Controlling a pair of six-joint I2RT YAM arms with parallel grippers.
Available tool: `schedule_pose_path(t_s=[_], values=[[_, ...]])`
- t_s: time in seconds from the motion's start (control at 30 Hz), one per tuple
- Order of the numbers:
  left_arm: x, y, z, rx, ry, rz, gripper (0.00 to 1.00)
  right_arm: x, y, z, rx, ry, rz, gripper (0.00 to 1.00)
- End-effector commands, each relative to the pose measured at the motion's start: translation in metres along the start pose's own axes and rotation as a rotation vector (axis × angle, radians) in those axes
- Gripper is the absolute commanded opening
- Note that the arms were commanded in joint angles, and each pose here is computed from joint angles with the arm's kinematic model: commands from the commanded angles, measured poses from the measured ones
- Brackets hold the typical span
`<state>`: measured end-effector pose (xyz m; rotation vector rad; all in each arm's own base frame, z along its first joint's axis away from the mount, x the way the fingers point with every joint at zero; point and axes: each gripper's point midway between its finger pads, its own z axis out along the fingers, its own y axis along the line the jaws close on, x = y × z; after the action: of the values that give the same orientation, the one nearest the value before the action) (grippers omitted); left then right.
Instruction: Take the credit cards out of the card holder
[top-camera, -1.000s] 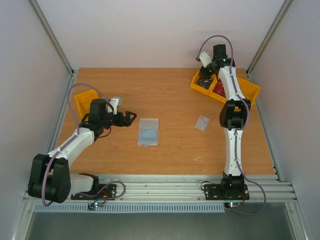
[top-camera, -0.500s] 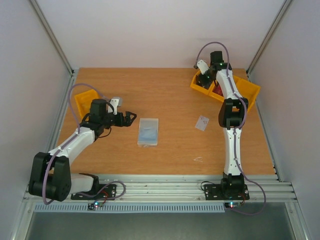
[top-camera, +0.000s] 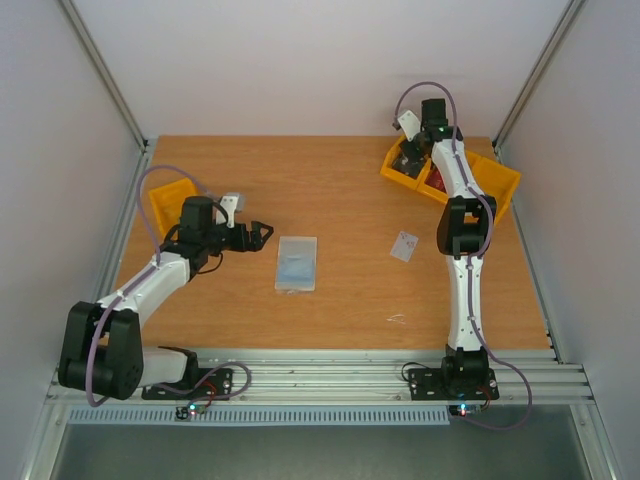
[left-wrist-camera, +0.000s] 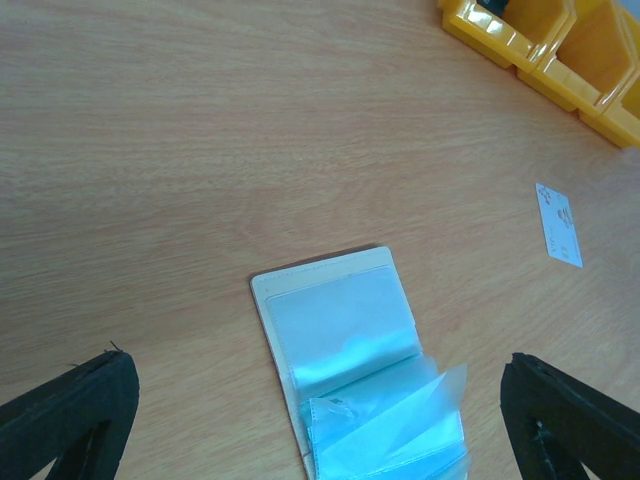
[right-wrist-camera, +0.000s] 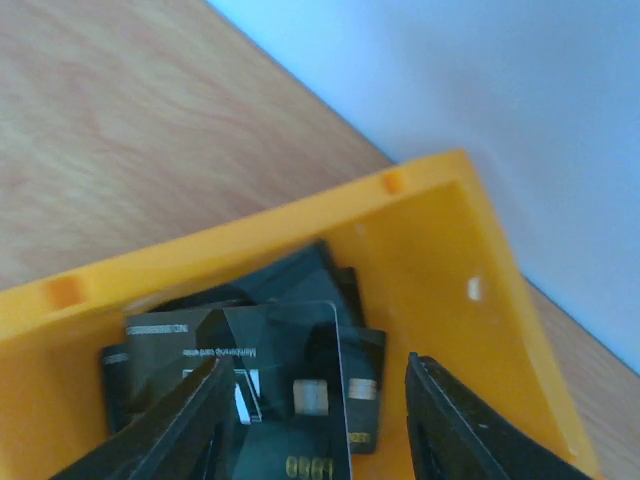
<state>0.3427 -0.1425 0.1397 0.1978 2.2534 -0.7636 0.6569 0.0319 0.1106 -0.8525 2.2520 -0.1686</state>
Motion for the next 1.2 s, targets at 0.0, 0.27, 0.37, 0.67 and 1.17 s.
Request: schedule_pose_path(t_s=[0.0,0.27,0.37,0.67,1.17], values=[[-0.018,-0.002,-0.002,0.001,-0.045,0.022,0.99,0.004,-0.053,-0.006,0.265,0.045,0.005,0.51],[-0.028,-0.005,-0.009,-0.004,-0.098,0.028,0.99,-0.063,-0.061,-0.079,0.33,-0.102,0.079,0.71],[-0.034,-0.011,-0.016,0.01,-0.128,0.038,0.99,-0.08,-0.047,-0.113,0.318,-0.109,0.121,0.9],[-0.066,0.032,-0.062,-0.275,-0.361,0.014,0.99,-0.051,0.01,-0.228,0.238,-0.253,0.423,0.98],[-0.031,0.059,-0.097,-0.466,-0.554,0.218,0.99,0.081,0.132,-0.325,0.113,-0.386,0.589,0.99]])
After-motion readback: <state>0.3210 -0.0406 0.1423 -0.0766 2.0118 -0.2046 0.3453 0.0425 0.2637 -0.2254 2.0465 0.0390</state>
